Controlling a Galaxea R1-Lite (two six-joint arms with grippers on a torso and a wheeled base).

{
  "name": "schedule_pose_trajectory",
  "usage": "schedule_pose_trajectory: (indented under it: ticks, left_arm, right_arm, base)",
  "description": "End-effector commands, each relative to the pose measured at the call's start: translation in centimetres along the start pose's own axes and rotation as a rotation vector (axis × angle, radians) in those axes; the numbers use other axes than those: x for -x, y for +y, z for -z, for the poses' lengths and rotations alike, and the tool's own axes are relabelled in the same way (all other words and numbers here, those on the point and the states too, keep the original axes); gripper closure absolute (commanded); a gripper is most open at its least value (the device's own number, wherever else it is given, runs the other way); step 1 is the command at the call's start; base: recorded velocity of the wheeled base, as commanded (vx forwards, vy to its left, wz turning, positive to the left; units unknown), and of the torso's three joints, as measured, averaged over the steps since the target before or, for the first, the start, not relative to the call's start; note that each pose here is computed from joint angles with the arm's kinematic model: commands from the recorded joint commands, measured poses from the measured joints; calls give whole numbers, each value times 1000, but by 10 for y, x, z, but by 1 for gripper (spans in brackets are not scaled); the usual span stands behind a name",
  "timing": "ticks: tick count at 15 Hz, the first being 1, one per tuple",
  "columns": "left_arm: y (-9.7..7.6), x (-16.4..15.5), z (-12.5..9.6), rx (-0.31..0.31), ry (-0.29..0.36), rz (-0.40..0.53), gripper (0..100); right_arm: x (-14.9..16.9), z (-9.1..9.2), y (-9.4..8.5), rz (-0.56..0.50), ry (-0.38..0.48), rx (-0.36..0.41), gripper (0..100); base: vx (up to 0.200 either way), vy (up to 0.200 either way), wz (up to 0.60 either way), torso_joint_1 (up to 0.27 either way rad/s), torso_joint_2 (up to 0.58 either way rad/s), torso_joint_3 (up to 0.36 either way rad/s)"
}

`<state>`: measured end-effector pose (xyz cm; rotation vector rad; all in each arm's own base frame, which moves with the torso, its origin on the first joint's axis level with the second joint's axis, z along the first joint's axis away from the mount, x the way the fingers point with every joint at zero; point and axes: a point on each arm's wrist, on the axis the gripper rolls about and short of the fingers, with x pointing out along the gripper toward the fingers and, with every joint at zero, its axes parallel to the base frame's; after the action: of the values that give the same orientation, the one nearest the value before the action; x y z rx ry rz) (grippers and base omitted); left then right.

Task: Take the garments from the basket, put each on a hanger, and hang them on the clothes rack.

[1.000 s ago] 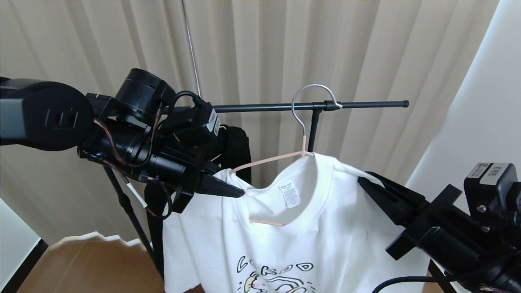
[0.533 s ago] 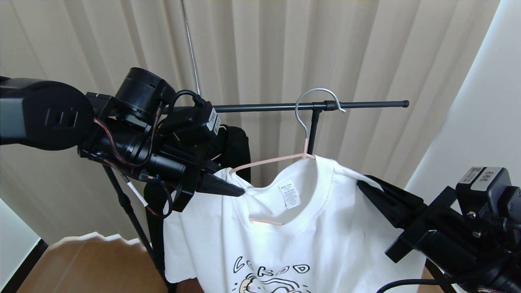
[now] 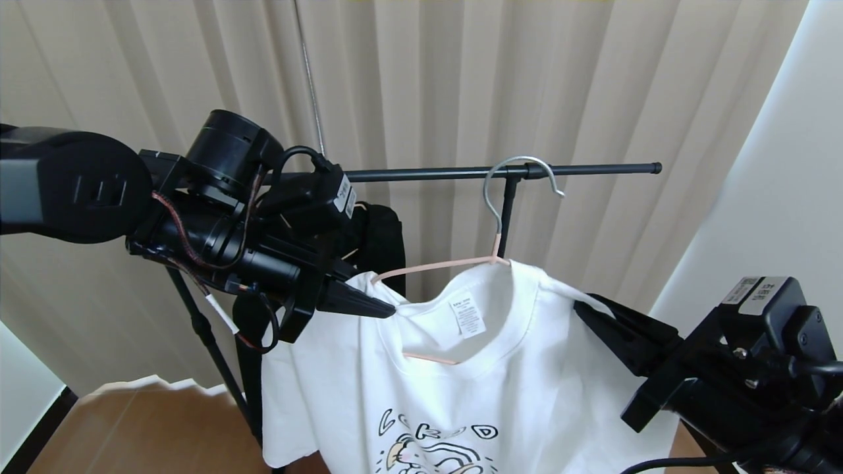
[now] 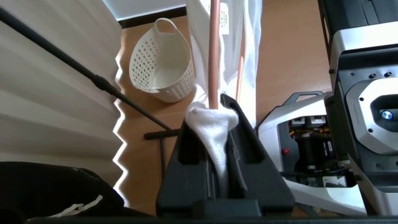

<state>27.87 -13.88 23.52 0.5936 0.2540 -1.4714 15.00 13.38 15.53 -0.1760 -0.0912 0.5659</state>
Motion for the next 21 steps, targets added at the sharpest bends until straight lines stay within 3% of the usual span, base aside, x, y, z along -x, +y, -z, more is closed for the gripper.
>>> schedule_pose_trajectory:
  ticks: [1, 2, 10, 13, 21]
  left_arm:
    - [0, 0, -1, -2, -2, -1, 100]
    - [0, 0, -1, -3, -2, -2, 100]
    - [3, 8, 4, 12, 3, -26, 100]
    - [6, 23, 8, 24, 8, -74, 100]
    - [-1, 46, 23, 29, 10, -170, 100]
  right_arm:
    - [2, -4, -1, 4, -15, -2, 100]
    - [2, -4, -1, 4, -15, -2, 0]
    - [3, -4, -10, 39, -20, 1, 0]
    - [2, -4, -17, 45, -24, 2, 0]
    - [-5, 14, -42, 93, 57, 15, 0]
  base:
    - [0, 0, 0, 0, 0, 0]
    - [0, 0, 0, 0, 0, 0]
    - [0, 0, 0, 0, 0, 0]
    - [0, 0, 0, 0, 0, 0]
    - [0, 0, 0, 0, 0, 0]
